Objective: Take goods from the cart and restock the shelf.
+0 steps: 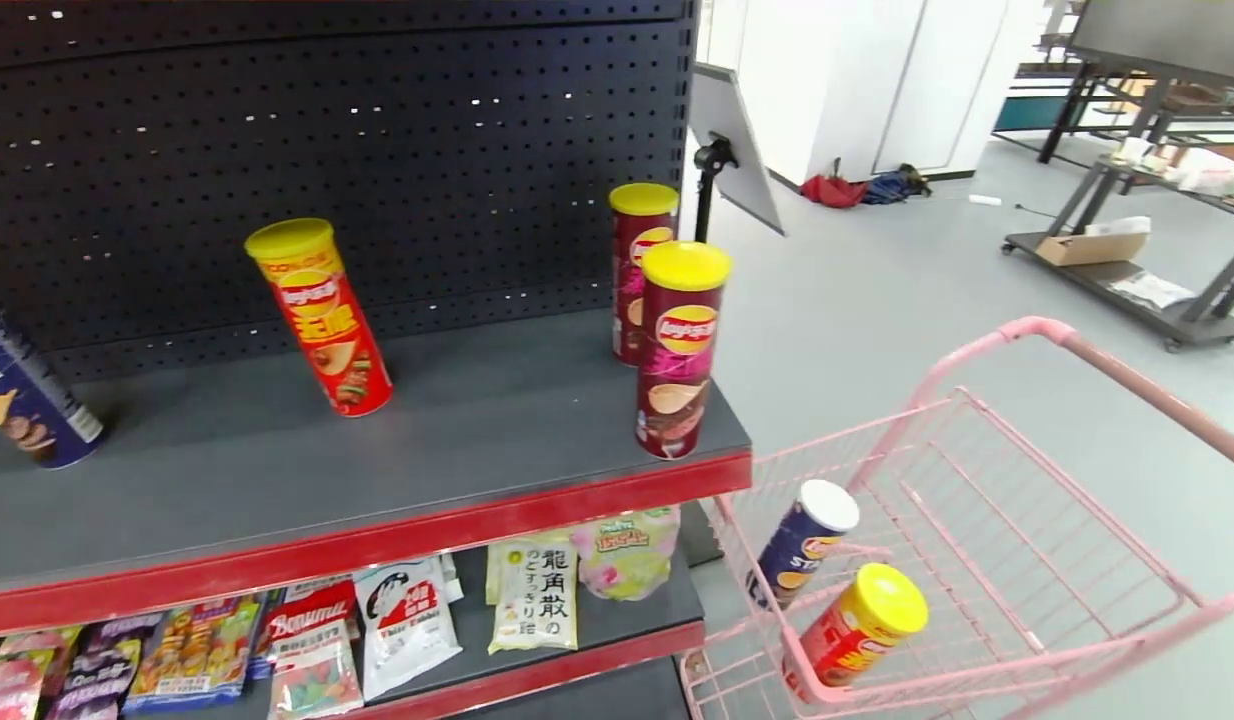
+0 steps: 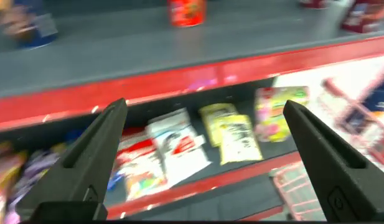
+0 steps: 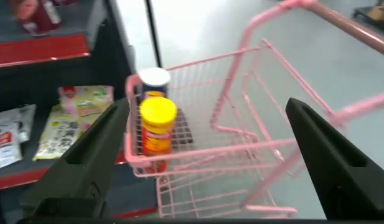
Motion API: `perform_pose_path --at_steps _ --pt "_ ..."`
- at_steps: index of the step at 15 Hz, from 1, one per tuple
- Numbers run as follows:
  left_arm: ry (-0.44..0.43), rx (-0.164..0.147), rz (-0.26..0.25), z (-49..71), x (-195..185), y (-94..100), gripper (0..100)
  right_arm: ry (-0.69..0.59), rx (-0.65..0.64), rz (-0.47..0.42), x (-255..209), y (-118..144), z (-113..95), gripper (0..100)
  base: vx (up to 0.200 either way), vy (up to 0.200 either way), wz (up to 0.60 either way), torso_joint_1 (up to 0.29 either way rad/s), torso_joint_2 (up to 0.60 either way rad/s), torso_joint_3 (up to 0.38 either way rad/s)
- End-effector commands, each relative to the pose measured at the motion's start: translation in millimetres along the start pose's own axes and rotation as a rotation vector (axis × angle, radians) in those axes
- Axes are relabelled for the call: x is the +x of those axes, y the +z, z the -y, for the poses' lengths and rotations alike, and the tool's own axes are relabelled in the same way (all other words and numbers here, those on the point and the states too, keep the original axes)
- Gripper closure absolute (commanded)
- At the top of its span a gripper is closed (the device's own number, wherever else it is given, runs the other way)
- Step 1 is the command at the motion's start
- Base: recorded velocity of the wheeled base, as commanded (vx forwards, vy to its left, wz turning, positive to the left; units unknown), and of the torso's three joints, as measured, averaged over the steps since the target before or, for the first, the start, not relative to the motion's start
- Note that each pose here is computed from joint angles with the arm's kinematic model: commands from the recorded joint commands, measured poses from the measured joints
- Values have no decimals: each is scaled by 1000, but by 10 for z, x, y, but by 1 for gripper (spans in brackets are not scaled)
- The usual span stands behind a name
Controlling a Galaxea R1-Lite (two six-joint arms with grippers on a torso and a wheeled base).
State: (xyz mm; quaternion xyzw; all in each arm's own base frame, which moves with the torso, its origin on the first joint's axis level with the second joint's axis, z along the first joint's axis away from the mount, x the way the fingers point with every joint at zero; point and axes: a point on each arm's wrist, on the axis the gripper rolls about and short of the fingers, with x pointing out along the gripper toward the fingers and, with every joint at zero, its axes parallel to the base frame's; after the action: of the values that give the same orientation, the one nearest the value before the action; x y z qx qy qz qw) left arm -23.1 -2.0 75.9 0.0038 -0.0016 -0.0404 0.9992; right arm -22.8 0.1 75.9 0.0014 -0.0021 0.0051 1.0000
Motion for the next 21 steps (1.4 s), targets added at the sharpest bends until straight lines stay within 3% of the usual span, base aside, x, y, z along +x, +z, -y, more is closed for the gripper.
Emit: perform_pose_path --at_steps 1,3,10,21 --pt "0 0 -1 0 1 0 0 1 0 -1 1 1 0 0 0 0 -600 2 -2 2" --pt "0 -1 -1 0 1 0 0 1 0 0 0 0 0 0 0 0 -600 2 2 0" --pt "0 0 -1 0 1 0 0 -3 2 0 0 0 1 0 0 0 0 -11 21 16" --pt "0 0 -1 0 1 0 0 -3 3 0 0 0 1 0 0 0 0 -139 352 205"
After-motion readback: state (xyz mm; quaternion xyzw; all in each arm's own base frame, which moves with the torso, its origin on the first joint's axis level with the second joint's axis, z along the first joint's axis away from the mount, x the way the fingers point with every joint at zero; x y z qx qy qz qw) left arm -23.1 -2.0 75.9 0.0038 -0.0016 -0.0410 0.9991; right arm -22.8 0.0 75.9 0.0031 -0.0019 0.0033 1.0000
